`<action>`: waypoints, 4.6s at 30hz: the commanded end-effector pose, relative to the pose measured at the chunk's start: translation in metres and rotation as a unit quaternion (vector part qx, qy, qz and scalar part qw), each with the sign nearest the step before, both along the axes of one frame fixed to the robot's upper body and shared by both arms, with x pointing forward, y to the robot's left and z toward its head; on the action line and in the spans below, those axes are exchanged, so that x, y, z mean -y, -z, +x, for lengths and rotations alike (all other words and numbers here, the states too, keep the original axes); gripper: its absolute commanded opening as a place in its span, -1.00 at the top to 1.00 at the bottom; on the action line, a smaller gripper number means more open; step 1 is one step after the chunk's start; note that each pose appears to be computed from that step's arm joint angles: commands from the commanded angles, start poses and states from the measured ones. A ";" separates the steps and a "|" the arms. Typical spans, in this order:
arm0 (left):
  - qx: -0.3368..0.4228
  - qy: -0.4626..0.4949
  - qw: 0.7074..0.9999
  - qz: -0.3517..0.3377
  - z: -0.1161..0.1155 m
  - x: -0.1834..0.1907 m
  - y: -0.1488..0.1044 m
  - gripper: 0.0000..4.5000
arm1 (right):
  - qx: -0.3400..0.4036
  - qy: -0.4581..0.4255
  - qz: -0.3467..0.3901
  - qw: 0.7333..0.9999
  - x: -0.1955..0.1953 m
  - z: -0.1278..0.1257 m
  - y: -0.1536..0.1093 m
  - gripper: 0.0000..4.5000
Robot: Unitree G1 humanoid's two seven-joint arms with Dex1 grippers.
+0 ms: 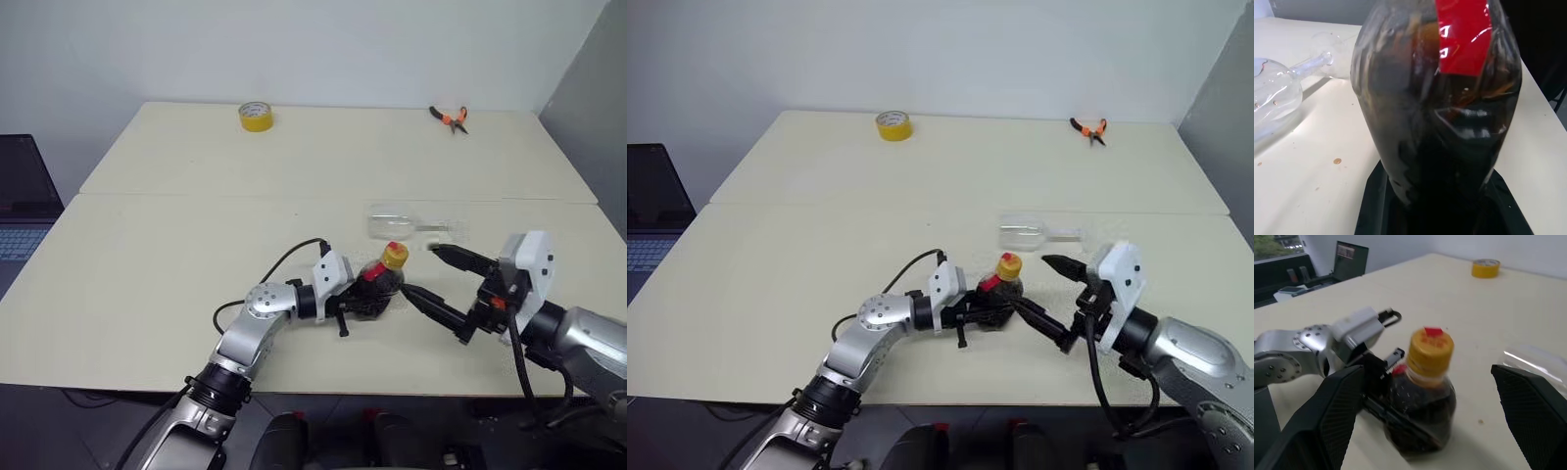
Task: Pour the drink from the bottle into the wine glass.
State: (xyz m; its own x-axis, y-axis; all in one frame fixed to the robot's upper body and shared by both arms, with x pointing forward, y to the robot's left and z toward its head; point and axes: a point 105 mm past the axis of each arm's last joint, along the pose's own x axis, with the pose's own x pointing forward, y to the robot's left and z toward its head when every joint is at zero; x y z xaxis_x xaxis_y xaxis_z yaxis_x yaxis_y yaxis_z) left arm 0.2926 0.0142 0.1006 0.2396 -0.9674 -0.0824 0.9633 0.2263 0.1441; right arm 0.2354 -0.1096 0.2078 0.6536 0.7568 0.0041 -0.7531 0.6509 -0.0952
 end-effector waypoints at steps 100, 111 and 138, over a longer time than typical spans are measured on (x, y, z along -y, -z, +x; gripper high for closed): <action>0.032 0.021 0.999 -0.010 -0.005 0.004 -0.012 0.73 | -0.045 0.047 0.015 0.998 0.024 -0.005 0.012 -0.98; 0.033 0.023 0.999 -0.011 -0.006 0.005 -0.013 0.73 | -0.053 0.015 0.058 0.997 0.002 -0.002 0.005 -0.98; 0.035 0.020 0.999 -0.011 -0.006 0.004 -0.014 0.73 | -0.065 0.015 0.119 0.991 -0.010 0.012 0.012 0.47</action>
